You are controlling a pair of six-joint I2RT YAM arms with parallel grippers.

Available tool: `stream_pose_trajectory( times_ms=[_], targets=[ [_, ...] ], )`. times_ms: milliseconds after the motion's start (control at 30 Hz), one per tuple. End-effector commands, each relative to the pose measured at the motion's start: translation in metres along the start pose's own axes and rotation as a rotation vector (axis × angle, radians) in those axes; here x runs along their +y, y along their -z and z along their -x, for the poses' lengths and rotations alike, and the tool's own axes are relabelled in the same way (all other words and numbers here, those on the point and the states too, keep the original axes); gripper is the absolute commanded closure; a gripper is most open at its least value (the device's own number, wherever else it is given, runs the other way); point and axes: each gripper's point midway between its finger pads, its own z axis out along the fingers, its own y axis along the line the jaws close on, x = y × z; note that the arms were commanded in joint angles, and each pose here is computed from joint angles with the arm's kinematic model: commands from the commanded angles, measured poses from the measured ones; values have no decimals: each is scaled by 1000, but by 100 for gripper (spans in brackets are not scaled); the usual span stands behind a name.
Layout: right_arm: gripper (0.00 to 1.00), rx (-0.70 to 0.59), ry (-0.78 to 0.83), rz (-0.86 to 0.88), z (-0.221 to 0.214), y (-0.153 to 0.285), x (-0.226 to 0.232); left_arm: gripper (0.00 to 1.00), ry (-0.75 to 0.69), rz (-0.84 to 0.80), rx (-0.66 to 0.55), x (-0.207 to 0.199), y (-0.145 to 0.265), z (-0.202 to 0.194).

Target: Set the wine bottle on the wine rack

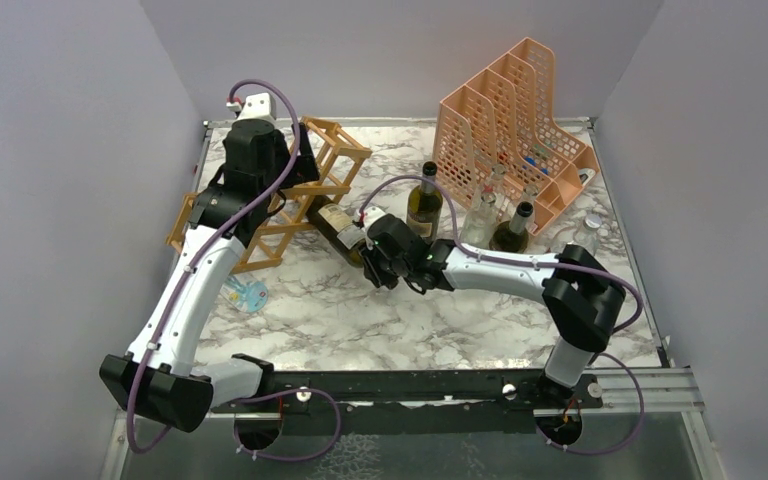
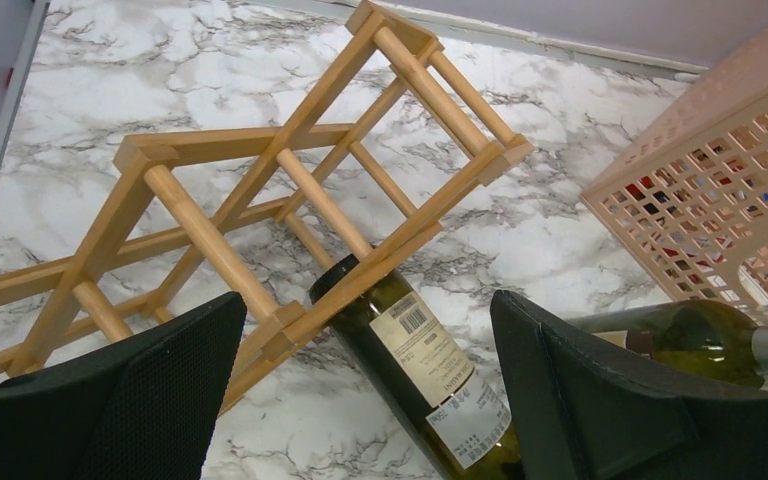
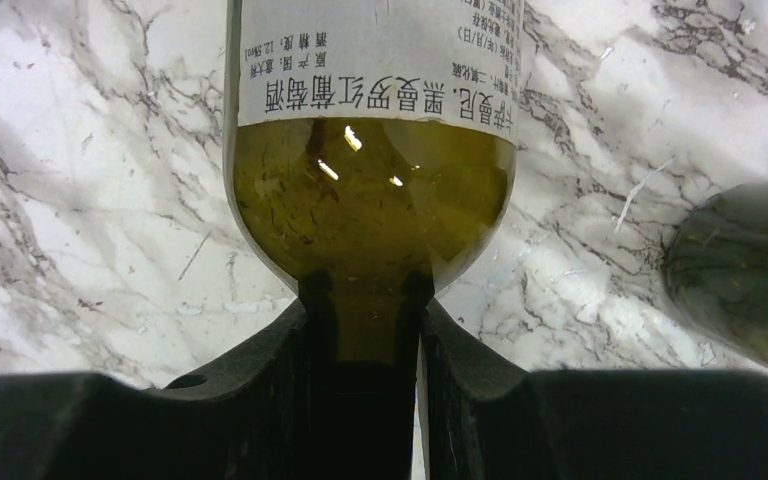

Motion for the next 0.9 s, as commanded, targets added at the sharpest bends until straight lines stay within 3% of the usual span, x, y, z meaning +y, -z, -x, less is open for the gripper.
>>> stream_pose_trajectory(
  times_ms=[0, 467, 867],
  targets=[
    [99, -231, 38, 21, 76, 2, 14, 1, 19, -22, -14, 5, 6, 13],
    [99, -276, 155, -41, 106, -15, 8, 1, -15, 11, -15, 19, 8, 15],
    [99, -303, 142, -100, 124, -40, 5, 1, -24, 49, 10, 29, 9, 6]
  ],
)
